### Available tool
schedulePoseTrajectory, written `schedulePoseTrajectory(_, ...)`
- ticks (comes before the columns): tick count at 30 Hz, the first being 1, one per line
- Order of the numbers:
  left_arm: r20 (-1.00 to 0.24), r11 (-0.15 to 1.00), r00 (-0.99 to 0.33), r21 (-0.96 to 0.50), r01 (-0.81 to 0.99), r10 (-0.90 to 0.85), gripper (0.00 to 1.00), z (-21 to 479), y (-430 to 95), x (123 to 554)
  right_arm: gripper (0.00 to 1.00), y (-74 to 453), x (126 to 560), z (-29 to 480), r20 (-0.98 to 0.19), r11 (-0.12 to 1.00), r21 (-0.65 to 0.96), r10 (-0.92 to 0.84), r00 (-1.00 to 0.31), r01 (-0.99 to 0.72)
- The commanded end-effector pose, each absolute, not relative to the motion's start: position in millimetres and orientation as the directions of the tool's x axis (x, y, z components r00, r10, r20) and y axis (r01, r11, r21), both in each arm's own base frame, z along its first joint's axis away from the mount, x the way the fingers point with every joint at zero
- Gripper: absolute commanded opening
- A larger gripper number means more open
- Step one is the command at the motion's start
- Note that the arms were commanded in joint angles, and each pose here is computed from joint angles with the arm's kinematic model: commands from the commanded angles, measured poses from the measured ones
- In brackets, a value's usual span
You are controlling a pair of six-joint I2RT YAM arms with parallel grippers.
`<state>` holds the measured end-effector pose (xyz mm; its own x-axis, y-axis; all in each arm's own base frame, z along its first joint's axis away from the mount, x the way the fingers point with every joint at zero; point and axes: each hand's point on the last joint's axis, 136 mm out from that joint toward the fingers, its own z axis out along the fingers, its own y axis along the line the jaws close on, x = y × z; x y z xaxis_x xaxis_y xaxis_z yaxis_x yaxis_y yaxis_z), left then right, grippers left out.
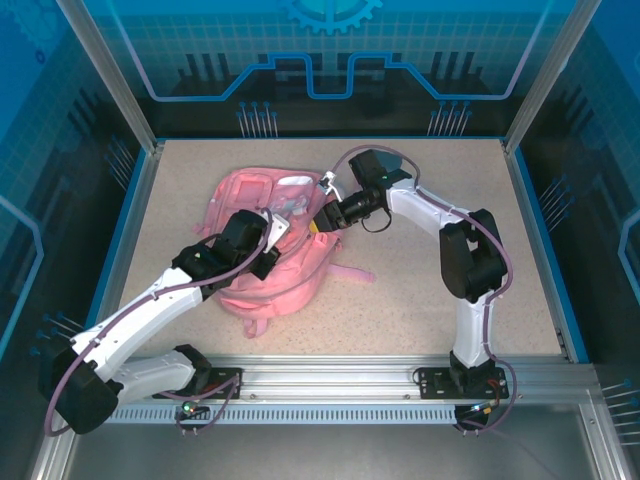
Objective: Pack the student bag
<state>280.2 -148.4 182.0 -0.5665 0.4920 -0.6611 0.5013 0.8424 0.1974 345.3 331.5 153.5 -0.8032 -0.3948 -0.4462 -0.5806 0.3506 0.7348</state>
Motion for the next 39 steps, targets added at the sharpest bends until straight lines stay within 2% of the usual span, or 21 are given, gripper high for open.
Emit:
schedulePoseTrajectory(1, -0.714, 0.864, -0.54, 0.184, 0.468, 0.445, 0.0, 197, -147, 287, 0.33, 337, 324, 166, -0.454, 0.282, 0.756, -0.425, -0.783, -0.591)
schedulePoseTrajectory(8, -0.715, 0.864, -0.54, 0.184, 0.468, 0.444, 0.0, 197, -148, 288, 0.38, 332, 313, 159, -0.457, 0.275, 0.743, -0.457, -0.763, -0.61)
schedulePoseTrajectory(23, -0.717, 0.862, -0.539, 0.172, 0.477, 0.441, 0.0, 197, -151, 288, 0.36, 336, 309, 149, -0.477, 0.3, 0.696, -0.486, -0.732, -0.652)
schedulePoseTrajectory(31, -0.721, 0.862, -0.537, 0.166, 0.479, 0.437, 0.0, 199, -152, 288, 0.44, 339, 300, 144, -0.503, 0.301, 0.639, -0.532, -0.681, -0.708)
schedulePoseTrajectory(39, -0.723, 0.863, -0.538, 0.162, 0.478, 0.433, 0.0, 199, -152, 288, 0.32, 340, 305, 141, -0.516, 0.333, 0.598, -0.535, -0.669, -0.729)
